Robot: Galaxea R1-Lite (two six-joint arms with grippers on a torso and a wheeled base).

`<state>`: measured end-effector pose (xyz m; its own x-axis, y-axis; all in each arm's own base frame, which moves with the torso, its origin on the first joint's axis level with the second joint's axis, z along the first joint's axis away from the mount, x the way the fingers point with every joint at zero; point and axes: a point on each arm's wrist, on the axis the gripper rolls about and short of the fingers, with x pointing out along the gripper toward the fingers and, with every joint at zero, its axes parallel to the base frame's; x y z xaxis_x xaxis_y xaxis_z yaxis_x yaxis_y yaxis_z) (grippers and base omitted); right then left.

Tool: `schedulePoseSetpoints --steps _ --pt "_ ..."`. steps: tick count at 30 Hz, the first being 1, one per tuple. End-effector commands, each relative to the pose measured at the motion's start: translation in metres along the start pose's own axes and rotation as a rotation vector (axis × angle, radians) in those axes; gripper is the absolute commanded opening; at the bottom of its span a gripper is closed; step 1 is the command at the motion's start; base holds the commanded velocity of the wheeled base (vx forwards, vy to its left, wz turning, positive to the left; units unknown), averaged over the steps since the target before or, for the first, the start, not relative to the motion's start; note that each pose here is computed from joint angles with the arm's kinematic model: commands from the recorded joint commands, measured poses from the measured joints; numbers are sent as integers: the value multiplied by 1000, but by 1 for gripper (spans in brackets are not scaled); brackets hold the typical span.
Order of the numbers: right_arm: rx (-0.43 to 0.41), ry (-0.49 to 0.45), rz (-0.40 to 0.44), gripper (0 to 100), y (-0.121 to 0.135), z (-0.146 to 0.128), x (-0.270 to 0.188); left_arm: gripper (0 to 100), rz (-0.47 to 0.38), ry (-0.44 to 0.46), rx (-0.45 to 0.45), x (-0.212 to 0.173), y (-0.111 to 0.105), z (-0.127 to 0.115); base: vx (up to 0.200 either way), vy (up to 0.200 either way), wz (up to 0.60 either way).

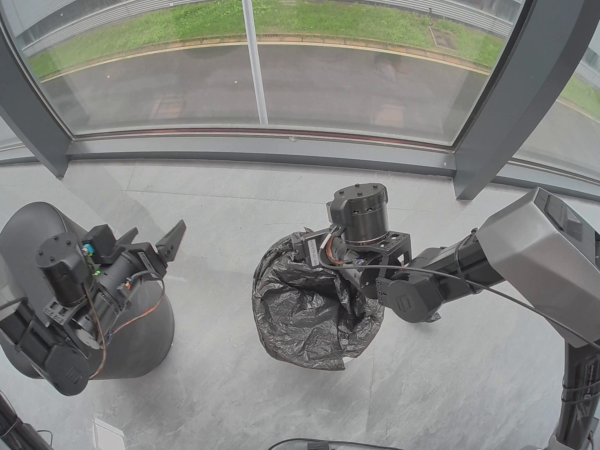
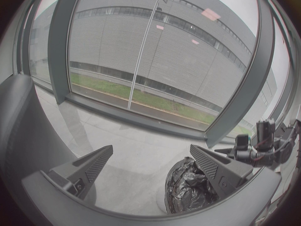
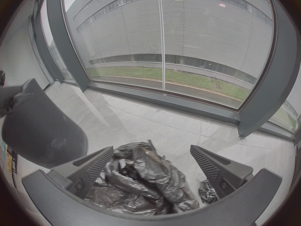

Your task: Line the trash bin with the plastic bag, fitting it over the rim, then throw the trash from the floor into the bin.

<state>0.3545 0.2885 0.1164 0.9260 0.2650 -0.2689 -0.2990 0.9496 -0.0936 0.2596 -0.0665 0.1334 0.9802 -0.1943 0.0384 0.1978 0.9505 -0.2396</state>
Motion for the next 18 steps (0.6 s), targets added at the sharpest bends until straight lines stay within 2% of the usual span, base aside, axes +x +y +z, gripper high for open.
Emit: schedulePoseSetpoints --steps 1,4,7,9,12,18 --pt "-32 35 42 100 27 -21 -1 100 -4 -133 -21 -41 -1 44 0 0 0" --pt "-26 45 44 100 31 -26 4 100 7 -127 -44 -44 2 44 0 0 0" --pt "-16 56 77 100 46 -29 -4 100 5 -184 -51 -47 2 58 0 0 0" --pt "-18 63 84 100 50 -31 -5 100 3 -190 -56 -48 2 60 0 0 0" --pt "-20 112 87 100 54 -48 0 100 13 -139 -66 -49 3 55 0 0 0" --pt "-23 134 75 100 54 -61 11 100 28 -115 -111 -43 6 50 0 0 0"
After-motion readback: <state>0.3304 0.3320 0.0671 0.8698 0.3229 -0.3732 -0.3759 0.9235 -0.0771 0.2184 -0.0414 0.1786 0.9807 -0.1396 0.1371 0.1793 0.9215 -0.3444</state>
